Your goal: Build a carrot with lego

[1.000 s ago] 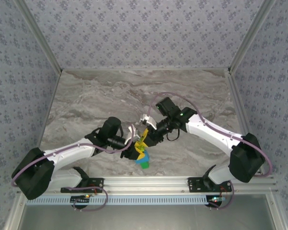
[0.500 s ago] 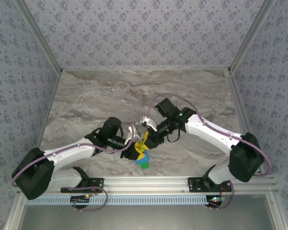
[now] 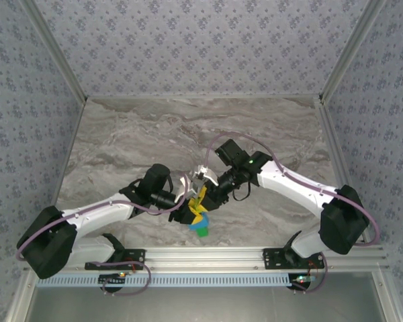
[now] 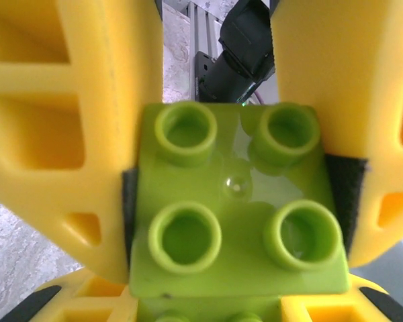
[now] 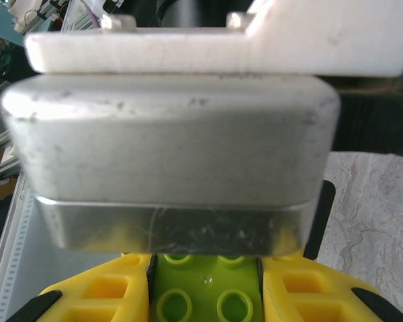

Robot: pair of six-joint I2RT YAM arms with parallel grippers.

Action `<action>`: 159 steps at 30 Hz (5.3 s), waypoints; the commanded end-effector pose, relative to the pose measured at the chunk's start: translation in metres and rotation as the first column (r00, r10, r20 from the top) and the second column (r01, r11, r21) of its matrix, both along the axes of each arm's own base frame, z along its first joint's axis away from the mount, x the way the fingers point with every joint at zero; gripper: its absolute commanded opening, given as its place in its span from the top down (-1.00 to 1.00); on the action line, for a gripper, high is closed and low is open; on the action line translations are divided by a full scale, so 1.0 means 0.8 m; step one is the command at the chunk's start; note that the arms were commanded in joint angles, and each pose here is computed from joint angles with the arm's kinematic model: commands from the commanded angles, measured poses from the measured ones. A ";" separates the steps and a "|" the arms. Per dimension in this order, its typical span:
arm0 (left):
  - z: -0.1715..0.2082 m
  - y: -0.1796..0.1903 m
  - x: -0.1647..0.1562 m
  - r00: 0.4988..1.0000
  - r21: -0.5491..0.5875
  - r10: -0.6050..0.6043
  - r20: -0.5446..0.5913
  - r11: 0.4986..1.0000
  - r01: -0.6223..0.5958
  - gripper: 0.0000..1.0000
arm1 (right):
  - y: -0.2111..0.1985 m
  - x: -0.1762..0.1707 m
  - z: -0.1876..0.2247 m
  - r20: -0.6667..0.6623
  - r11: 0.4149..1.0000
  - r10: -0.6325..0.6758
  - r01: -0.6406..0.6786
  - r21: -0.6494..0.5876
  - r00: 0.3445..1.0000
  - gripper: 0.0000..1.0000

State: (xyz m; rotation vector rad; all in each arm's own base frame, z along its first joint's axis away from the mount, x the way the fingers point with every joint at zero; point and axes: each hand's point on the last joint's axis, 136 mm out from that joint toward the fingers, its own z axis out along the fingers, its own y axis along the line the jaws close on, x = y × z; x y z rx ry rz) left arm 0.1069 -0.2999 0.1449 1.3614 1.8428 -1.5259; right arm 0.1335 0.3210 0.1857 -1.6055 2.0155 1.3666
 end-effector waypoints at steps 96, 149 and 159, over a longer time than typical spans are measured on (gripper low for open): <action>0.015 0.003 0.039 0.976 0.007 0.136 0.172 0.990 -0.139 0.84 | -0.030 0.010 0.029 0.040 0.996 -0.081 0.080 0.036 0.996 -0.98; -0.051 0.184 0.274 -0.319 0.379 0.884 0.340 -0.440 -0.814 0.67 | -0.232 0.210 -0.062 0.440 0.188 -0.875 0.979 -0.074 0.201 -0.94; -0.063 0.183 0.278 -0.305 0.394 0.862 0.405 -0.466 -0.792 0.45 | -0.254 0.208 -0.088 0.416 0.106 -0.899 0.990 -0.095 0.137 -0.93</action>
